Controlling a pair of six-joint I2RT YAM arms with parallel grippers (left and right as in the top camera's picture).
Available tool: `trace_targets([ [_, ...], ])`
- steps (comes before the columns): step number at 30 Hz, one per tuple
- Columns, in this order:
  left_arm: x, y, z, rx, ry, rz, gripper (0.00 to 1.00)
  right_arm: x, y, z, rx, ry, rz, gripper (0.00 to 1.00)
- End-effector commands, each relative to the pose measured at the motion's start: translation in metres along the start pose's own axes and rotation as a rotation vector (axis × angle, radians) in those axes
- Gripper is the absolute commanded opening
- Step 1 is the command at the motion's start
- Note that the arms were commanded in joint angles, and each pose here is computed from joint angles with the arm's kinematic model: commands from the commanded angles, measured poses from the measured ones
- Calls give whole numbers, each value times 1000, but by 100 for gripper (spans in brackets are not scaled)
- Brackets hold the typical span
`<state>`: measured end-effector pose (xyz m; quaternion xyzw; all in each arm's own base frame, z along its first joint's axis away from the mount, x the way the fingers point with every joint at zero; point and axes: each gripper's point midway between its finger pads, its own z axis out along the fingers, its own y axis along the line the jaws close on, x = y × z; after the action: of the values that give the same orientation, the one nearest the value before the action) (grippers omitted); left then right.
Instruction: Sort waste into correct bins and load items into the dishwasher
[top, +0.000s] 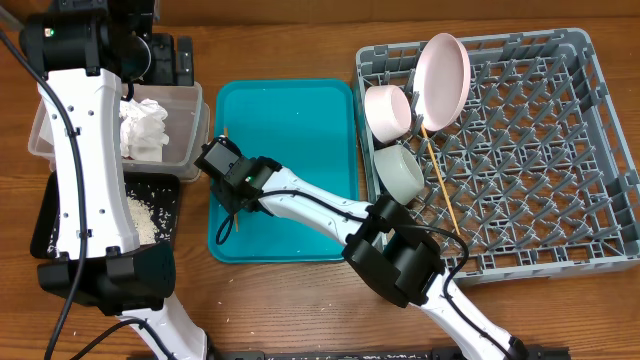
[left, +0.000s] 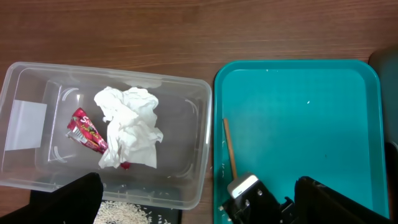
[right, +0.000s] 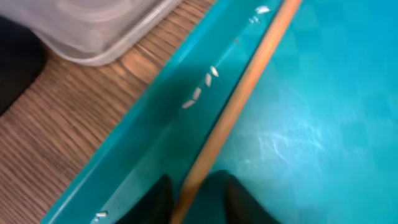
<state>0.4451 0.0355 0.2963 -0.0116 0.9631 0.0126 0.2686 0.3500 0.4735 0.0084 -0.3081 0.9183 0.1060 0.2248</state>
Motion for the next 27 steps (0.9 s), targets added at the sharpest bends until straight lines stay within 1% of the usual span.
trace_targets([
  [1,-4,-2,0,-3,-12,-7,100,38,-12,29,35,112,8,17],
  [4,-4,-2,0,-3,-12,-7,100,38,-21,25,46,130,20,4],
  [10,-4,-2,0,-3,-12,-7,100,18,-51,-6,76,154,68,4],
  [16,-4,-2,0,-3,-12,-7,100,-8,-91,-59,97,150,141,4],
  [19,-4,-2,0,-3,-12,-7,100,-11,-101,-66,71,155,171,4],
  [20,-4,-2,0,-3,-12,-7,100,-11,-102,-66,45,160,161,9],
  [22,-4,-2,0,-3,-12,-7,100,-9,-107,-61,36,163,140,26],
  [24,-4,-2,0,-3,-12,-7,100,-2,-105,-55,15,179,98,40],
  [27,-4,-2,0,-3,-12,-7,100,13,-78,-49,-75,219,-5,53],
])
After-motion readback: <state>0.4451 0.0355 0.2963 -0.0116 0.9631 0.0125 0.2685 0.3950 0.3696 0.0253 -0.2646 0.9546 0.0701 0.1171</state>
